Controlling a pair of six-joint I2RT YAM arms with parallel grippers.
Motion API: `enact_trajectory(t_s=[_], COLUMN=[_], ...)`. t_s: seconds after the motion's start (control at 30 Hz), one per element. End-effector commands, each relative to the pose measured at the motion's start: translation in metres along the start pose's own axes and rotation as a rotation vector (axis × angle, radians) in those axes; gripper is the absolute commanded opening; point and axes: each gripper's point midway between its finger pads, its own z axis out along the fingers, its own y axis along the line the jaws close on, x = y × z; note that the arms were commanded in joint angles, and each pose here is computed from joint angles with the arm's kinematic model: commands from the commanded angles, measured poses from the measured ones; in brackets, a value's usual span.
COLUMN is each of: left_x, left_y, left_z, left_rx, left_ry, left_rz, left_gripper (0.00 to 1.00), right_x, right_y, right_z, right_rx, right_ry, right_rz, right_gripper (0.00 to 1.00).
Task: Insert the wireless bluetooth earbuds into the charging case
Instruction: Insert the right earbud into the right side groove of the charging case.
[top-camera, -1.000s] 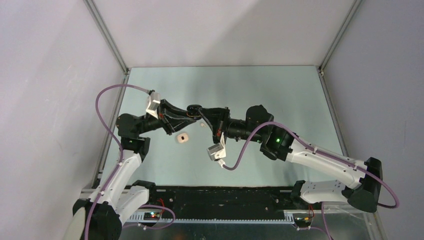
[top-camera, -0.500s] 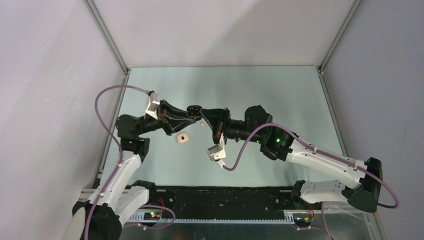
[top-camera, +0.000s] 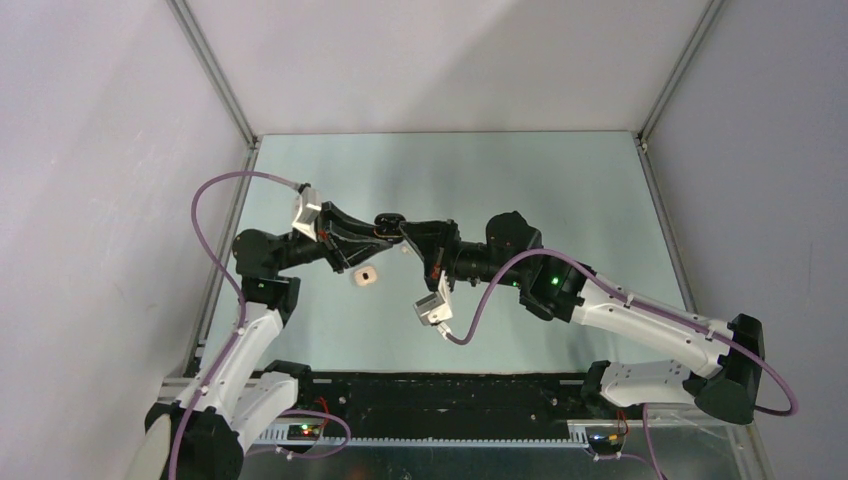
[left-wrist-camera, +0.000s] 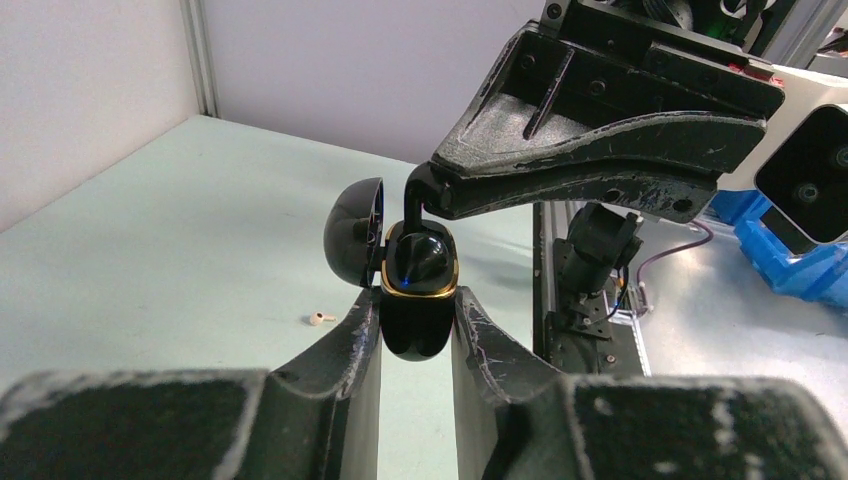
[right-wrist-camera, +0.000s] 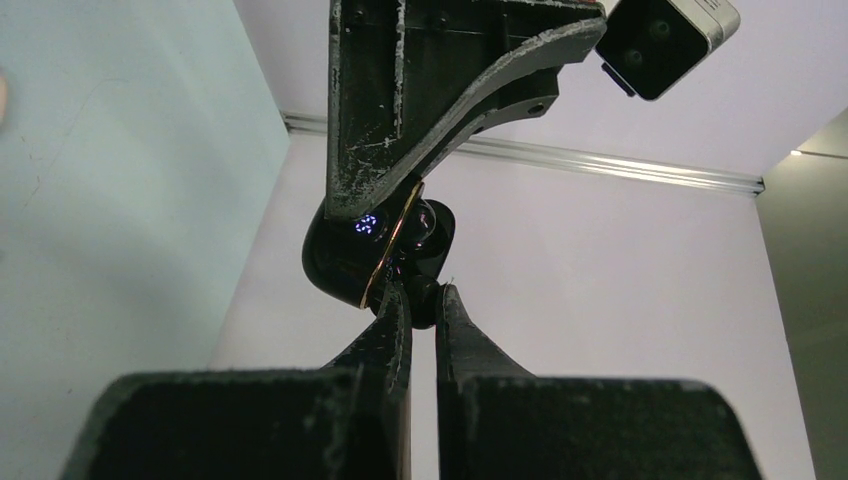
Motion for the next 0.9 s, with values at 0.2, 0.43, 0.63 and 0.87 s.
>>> enact_trajectory(t_s=[0.2,0.43,0.63,0.87], left_x=[-0.006,-0.005,-0.003,0.001], left_y=[-0.006,-0.008,-0.008,-0.008], left_z=[0.000,-0.001,-0.002,-0.003], left_rx=[0.010,0.017,0.025,0.028], left_ry=[-0.020,-0.017,-0.010,-0.004], left_rz=[0.087,0.112,0.129,0.137], left_gripper=[0.00,0.00,0.00,0.00], right_x=[-0.011,-0.012,-0.012,-0.013], right_y=[0.011,0.013,0.008,-0.001], right_z=[0.001,0.001,0.001,0.003], right_rx=[-0.078,-0.099,-0.101,-0.095], right_ry=[-0.059,-0.063,-0.067,-0.080], right_rz=[0.018,0.033,0.059,0.108], right_gripper=[0.04,0.22,0.29,0.39])
